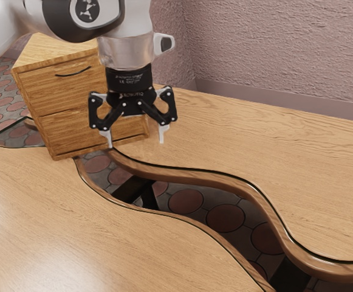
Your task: Pull the drawer handle with one arm to open the drawer
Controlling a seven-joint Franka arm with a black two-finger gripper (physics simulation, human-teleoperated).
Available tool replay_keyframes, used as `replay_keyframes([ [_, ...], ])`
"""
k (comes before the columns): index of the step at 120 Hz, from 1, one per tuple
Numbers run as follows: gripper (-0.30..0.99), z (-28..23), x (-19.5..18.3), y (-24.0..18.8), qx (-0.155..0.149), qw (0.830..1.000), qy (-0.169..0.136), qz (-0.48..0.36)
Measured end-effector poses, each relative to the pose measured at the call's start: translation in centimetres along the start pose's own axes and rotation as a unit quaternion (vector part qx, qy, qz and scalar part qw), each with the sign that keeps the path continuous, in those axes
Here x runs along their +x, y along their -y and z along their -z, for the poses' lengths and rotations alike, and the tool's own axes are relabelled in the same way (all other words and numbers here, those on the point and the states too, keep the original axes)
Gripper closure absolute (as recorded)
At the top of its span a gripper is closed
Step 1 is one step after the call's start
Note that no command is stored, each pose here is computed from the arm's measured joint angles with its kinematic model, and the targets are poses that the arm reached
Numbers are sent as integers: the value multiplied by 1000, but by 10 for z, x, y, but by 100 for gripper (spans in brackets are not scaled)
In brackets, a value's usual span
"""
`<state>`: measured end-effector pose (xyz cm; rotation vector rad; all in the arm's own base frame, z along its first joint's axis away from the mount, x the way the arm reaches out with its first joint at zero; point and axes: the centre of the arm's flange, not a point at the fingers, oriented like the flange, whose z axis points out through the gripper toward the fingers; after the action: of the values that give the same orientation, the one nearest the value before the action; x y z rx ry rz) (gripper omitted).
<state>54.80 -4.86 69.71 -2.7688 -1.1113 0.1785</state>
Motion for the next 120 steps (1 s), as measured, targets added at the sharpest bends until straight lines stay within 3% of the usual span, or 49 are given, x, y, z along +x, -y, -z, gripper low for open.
replay_keyframes([
  [20,0,8,8,-6,-40,993,-22,110],
  [24,0,26,5,2,-63,989,-31,132],
  [30,0,83,-18,35,-120,976,-71,168],
  [35,0,107,-35,49,-142,967,-94,190],
  [44,0,123,-64,42,-161,960,-109,202],
  [50,0,118,-74,29,-156,958,-112,211],
  [54,0,109,-53,34,-144,952,-115,245],
  [58,0,92,-8,54,-129,938,-116,300],
  [68,0,37,109,162,-86,879,-107,457],
  [73,0,14,127,225,-77,846,-99,518],
  [81,0,-13,131,306,-91,799,-86,588],
  [88,0,-22,140,276,-125,810,-84,566],
  [99,0,-64,215,208,-178,822,-63,537],
  [112,0,-74,269,203,-238,788,-77,562],
  [120,0,-73,285,213,-252,763,-102,586],
])
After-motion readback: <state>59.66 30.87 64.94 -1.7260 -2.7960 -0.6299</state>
